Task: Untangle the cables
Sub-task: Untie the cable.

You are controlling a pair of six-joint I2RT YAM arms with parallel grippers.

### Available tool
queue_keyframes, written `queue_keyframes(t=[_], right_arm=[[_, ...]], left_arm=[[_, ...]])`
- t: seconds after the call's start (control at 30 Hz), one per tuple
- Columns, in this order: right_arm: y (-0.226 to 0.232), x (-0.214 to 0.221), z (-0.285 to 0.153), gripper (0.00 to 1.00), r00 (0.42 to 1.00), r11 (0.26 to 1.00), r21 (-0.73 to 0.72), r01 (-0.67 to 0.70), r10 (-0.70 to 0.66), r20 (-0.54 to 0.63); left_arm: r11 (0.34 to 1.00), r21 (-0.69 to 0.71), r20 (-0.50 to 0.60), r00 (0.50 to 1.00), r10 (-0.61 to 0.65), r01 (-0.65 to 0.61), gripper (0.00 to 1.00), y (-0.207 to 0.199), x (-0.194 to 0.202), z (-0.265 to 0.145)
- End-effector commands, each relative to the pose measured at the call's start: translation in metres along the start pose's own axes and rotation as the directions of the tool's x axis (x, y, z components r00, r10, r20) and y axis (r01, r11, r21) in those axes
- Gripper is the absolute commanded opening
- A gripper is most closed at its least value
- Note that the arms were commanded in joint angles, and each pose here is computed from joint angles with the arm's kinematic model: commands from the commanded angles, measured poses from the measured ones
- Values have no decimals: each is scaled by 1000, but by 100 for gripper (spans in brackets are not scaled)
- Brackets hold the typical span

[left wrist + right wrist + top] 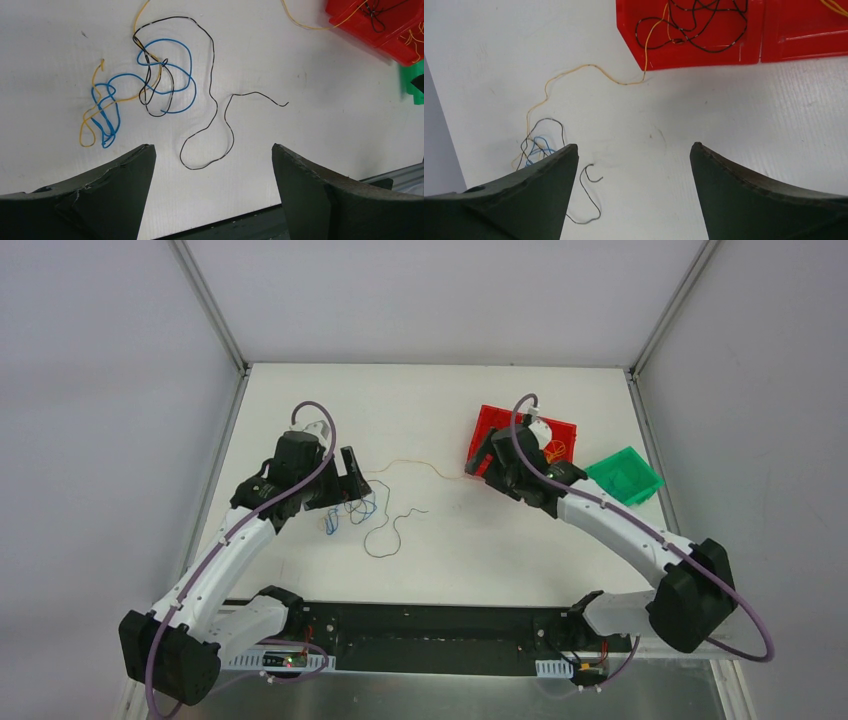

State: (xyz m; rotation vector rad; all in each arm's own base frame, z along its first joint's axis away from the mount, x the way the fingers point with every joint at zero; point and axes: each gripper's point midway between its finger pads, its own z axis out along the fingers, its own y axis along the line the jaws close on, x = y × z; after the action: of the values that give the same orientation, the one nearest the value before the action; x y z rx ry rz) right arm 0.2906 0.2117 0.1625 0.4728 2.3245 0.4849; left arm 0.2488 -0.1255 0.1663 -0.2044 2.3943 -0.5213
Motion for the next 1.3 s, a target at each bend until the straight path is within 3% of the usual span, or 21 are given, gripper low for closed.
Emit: queue_keyframes(t=[0.0,0.3,0.67,0.8,1.1,1.27], right_arm=[[12,-14,36,85,982,989,-12,-149,149,115],[11,5,101,75,971,985,-45,-168,174,163],[6,20,137,65,964,979,-1,-204,201,173],[4,23,144,53,962,981,14,-195,189,196],[21,31,150,1,972,990,-35,-139,143,186],[48,46,126,0,984,985,-151,-78,100,145]], left_arm=[[999,32,15,1000,-19,19,89,-6,-5,1],[1000,25,32,999,-10,10,91,-3,-4,-2],[1000,23,31,1000,-5,4,91,-3,-6,-1],[1000,25,35,999,-4,3,91,-3,-6,-2],[1000,26,37,999,-4,3,91,-2,-4,-3],[1000,25,34,999,-7,6,92,-2,-4,-2]])
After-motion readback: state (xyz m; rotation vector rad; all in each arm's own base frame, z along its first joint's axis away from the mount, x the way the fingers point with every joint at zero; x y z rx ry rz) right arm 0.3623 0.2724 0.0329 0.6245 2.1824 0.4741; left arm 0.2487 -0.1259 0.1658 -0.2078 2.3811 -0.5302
